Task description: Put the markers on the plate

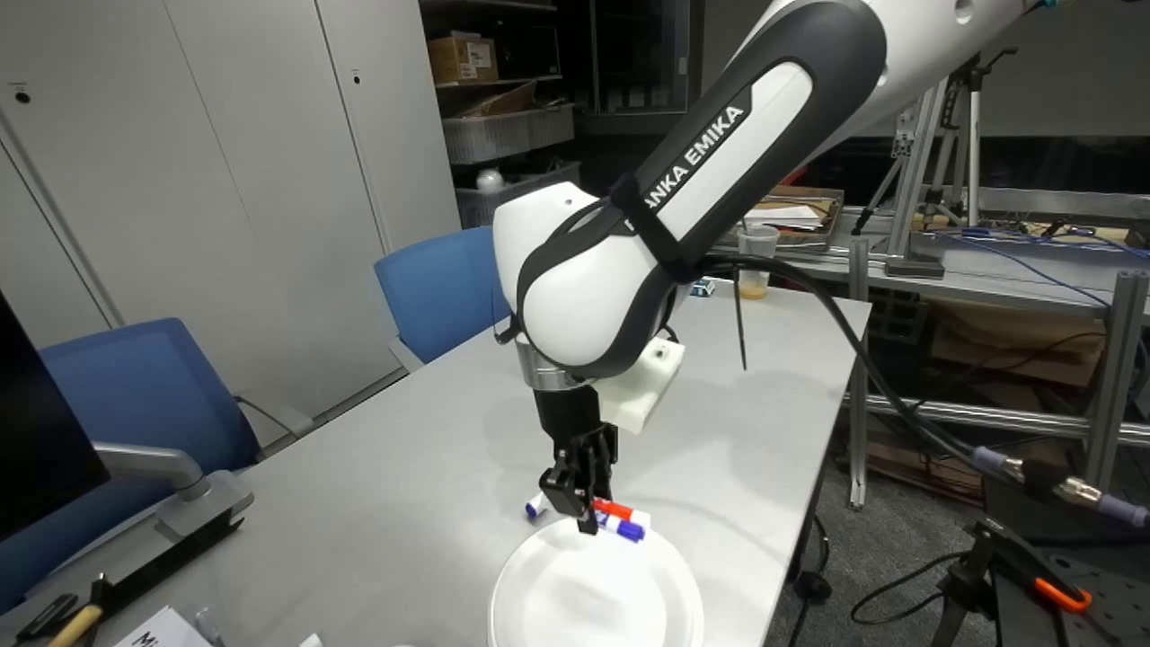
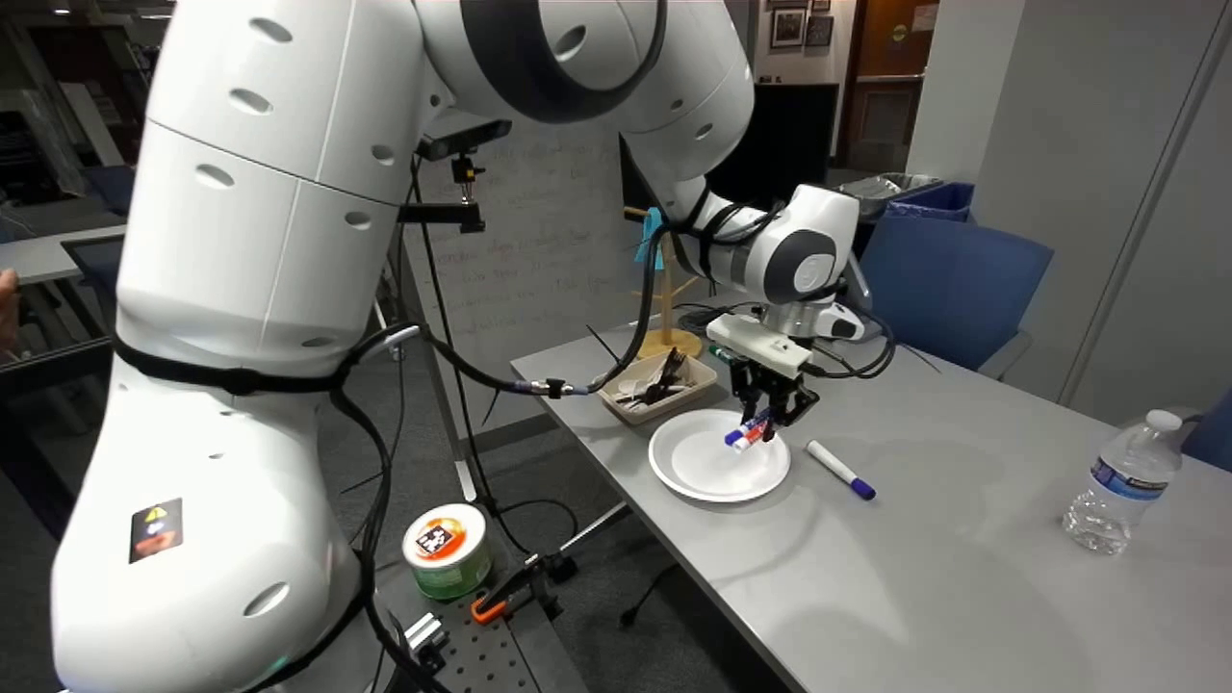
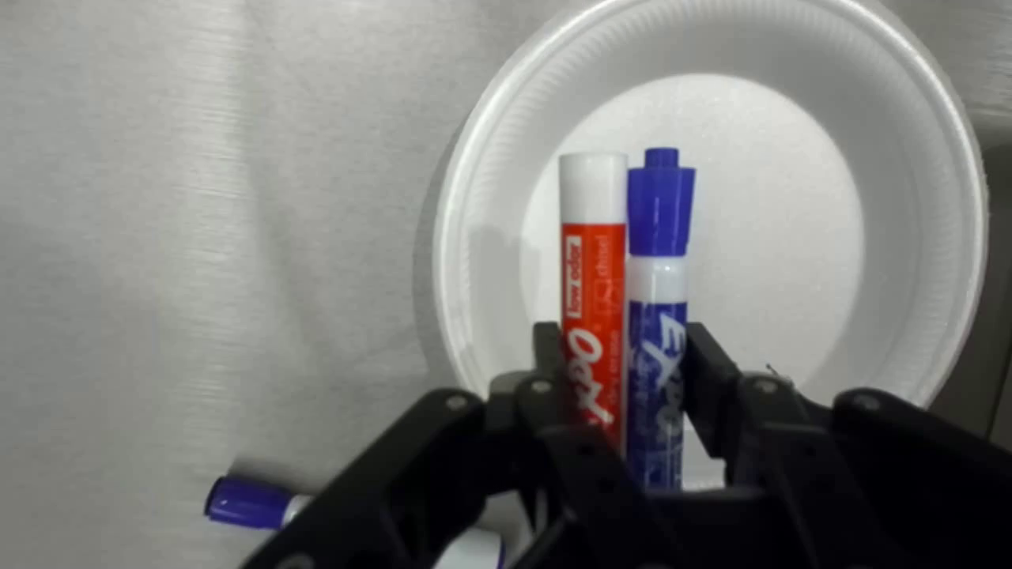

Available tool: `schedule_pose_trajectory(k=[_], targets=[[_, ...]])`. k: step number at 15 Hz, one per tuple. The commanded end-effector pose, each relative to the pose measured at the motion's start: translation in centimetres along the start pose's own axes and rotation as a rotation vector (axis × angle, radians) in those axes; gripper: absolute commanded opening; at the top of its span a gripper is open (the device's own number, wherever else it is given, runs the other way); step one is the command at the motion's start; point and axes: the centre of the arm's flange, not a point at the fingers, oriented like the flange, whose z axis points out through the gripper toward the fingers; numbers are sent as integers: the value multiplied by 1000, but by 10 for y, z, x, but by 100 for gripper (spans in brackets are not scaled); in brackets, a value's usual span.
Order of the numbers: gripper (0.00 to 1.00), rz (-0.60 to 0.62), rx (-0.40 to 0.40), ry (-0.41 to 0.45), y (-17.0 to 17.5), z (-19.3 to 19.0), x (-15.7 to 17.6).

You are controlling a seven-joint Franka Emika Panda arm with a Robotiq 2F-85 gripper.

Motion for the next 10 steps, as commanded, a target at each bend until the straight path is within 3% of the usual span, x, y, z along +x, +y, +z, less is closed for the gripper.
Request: schedule_pose_trajectory(k=[1, 8, 9, 10], targets=[[14, -44, 20, -38, -29, 21, 2], [15, -32, -10, -12, -50, 51, 9], [64, -30, -11, -13, -49, 53, 9], [66, -27, -13, -16, -47, 54, 9]])
